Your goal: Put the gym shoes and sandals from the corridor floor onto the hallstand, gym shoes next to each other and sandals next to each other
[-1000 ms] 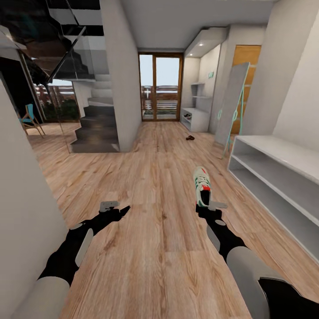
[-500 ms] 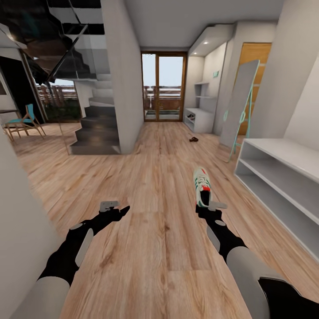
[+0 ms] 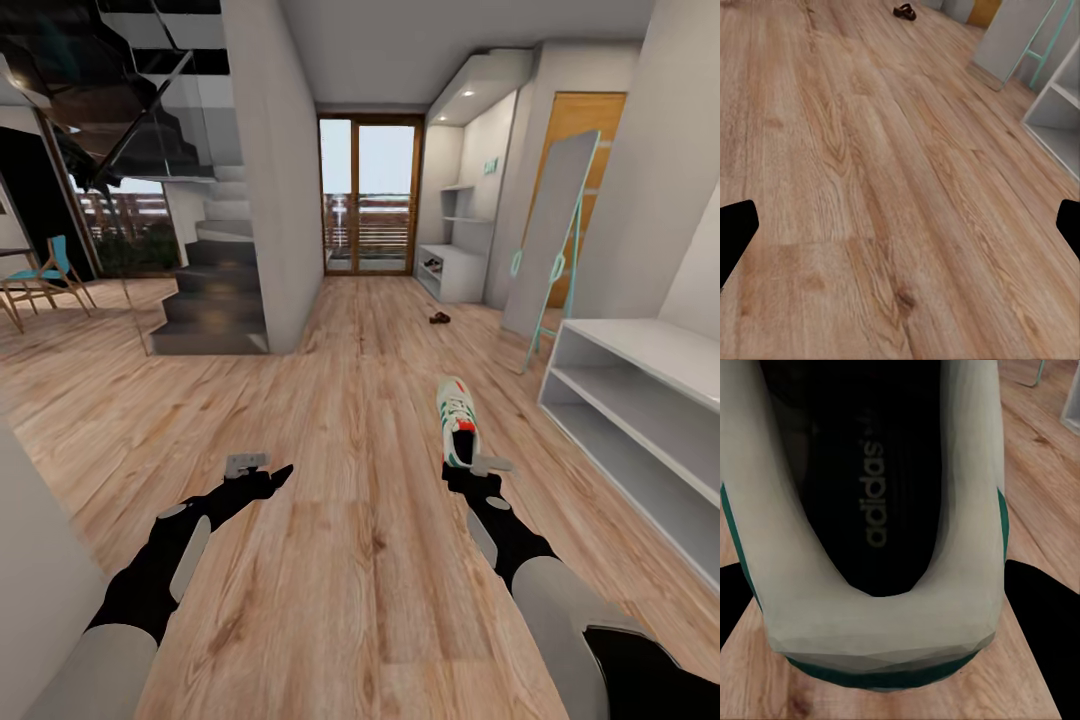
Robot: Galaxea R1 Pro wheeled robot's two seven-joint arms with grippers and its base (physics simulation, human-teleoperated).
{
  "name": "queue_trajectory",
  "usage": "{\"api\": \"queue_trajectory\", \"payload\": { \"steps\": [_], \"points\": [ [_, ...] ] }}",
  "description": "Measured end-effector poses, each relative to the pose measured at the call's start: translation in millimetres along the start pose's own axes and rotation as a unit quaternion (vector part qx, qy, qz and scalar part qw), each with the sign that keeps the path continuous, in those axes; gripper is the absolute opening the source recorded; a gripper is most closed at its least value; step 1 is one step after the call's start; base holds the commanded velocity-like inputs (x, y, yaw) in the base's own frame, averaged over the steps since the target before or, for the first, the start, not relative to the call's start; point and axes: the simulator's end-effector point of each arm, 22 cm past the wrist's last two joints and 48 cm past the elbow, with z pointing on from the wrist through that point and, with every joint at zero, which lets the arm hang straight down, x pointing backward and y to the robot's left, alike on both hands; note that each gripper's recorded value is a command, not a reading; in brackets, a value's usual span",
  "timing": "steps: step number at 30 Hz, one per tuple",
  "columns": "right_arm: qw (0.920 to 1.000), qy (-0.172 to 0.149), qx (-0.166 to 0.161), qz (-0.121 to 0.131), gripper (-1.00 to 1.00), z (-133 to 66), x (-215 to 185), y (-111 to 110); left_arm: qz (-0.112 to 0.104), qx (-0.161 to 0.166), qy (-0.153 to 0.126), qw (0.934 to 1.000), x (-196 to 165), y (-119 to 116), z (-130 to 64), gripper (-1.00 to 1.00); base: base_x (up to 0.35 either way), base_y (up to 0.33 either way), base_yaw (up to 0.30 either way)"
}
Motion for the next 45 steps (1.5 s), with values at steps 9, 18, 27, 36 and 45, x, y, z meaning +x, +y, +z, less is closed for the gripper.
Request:
{"api": "queue_trajectory", "payload": {
  "steps": [9, 18, 27, 36, 45],
  "points": [
    [1.0000, -0.002, -0.001, -0.002, -1.00, 0.1, -2, 0, 0.000, 0.000, 0.000, 1.0000, 0, 1, -0.3, 1.00, 0.316, 0.000, 0.000],
    [1.0000, 0.001, -0.003, -0.002, -1.00, 0.0, -1, 2, -0.001, 0.002, 0.000, 1.0000, 1, -2, 0.5, 1.00, 0.330, 0.000, 0.000],
    [1.0000, 0.000, -0.003, -0.002, -1.00, -0.1, -2, 3, -0.009, 0.011, -0.001, 0.9999, 3, -17, 5.7, 1.00, 0.342, 0.000, 0.000],
    [1.0000, -0.003, -0.003, -0.002, -1.00, -1.5, -6, 3, -0.009, 0.012, -0.004, 0.9999, 0, -18, 4.4, 1.00, 0.344, 0.000, 0.000],
    [1.0000, -0.003, -0.003, -0.001, -1.00, -1.8, -7, 3, -0.008, 0.012, -0.004, 0.9999, -1, -19, 4.1, 1.00, 0.344, 0.000, 0.000]
  ]
}}
